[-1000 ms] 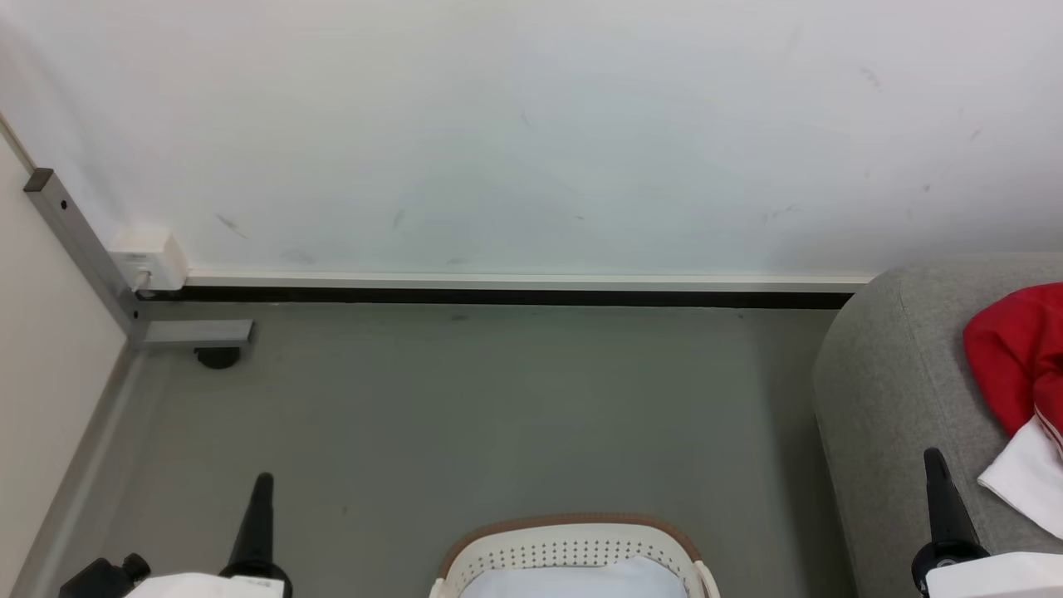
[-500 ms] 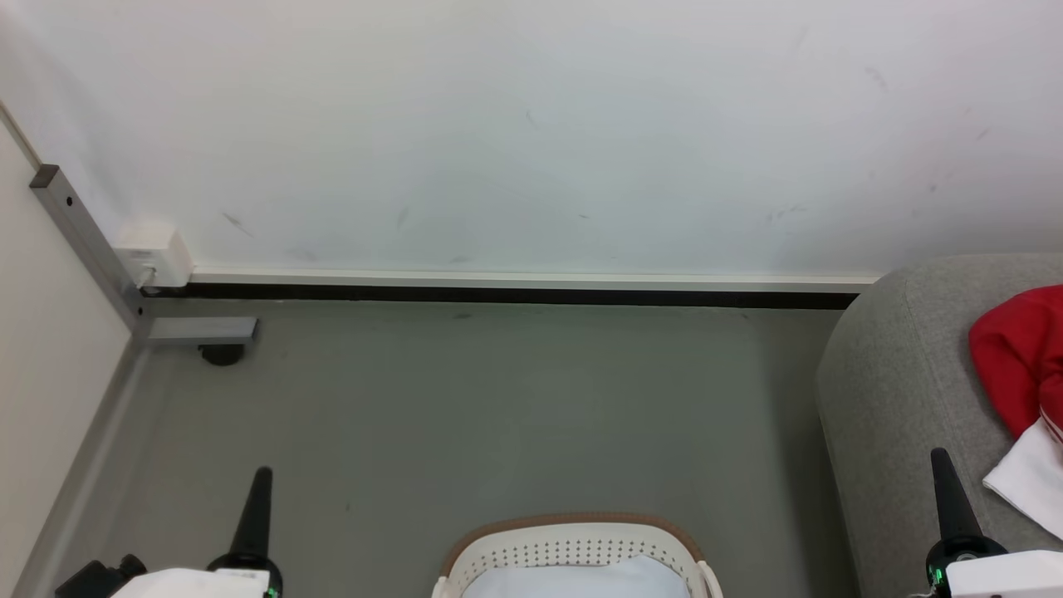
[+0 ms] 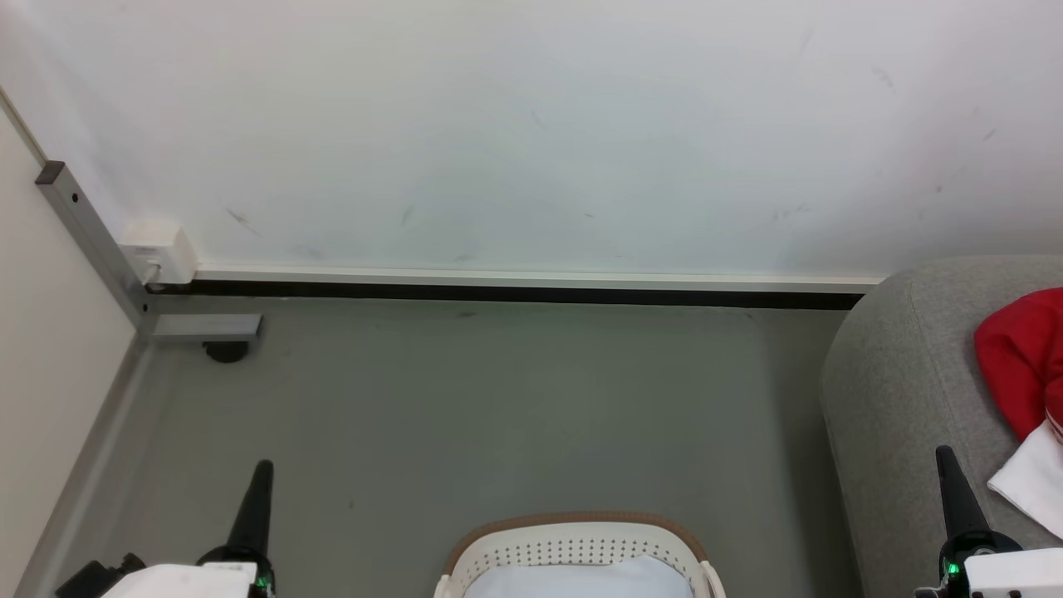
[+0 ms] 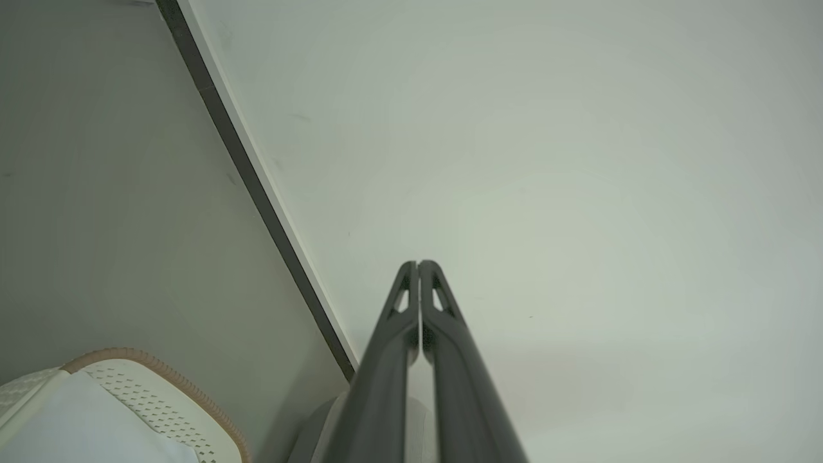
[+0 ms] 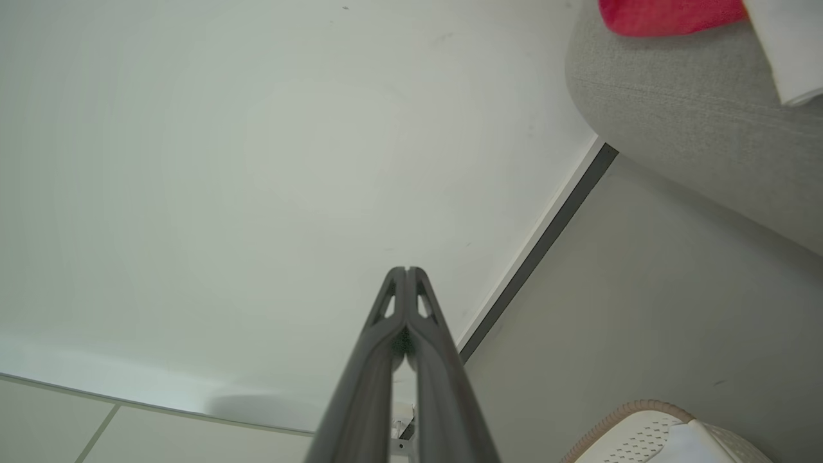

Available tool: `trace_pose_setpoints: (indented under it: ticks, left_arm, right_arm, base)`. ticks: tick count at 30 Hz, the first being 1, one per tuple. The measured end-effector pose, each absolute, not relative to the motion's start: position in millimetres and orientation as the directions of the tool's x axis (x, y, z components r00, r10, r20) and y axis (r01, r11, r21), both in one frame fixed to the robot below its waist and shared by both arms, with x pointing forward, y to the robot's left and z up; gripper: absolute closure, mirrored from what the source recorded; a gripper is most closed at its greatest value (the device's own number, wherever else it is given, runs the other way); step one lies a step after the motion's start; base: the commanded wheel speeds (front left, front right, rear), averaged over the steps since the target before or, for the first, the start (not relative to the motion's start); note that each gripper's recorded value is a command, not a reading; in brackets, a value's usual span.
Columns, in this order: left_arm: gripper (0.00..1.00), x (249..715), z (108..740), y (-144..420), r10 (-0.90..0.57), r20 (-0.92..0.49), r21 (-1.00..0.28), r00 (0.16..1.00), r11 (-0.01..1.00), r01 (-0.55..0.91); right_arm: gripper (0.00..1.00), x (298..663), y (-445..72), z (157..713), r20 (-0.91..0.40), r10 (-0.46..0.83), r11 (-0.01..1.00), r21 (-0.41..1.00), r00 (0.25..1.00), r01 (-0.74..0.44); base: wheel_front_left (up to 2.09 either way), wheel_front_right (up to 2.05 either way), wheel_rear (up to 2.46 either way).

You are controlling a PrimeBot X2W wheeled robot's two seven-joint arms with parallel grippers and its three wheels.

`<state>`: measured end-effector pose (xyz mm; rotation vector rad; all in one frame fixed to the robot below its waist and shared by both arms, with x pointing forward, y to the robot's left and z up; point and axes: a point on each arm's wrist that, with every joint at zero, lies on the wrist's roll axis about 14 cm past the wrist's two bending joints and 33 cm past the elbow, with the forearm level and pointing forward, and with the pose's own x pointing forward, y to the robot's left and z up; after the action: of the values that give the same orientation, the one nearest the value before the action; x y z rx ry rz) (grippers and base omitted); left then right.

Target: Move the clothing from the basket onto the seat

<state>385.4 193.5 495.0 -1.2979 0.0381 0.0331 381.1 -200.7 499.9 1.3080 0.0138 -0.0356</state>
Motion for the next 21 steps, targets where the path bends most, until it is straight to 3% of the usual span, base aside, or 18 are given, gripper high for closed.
trace_pose_setpoints:
  ticks: [21]
  left_arm:
    - [1.0,386.9,499.6,196.5,-0.002,-0.03,-0.993,1.0,0.112,-0.03]
  right_arm:
    - [1.0,385.1,-200.6,502.6,-0.019,-0.008,0.109,0.994,1.0,0.02]
  base:
    - [0.0,0.0,0.0]
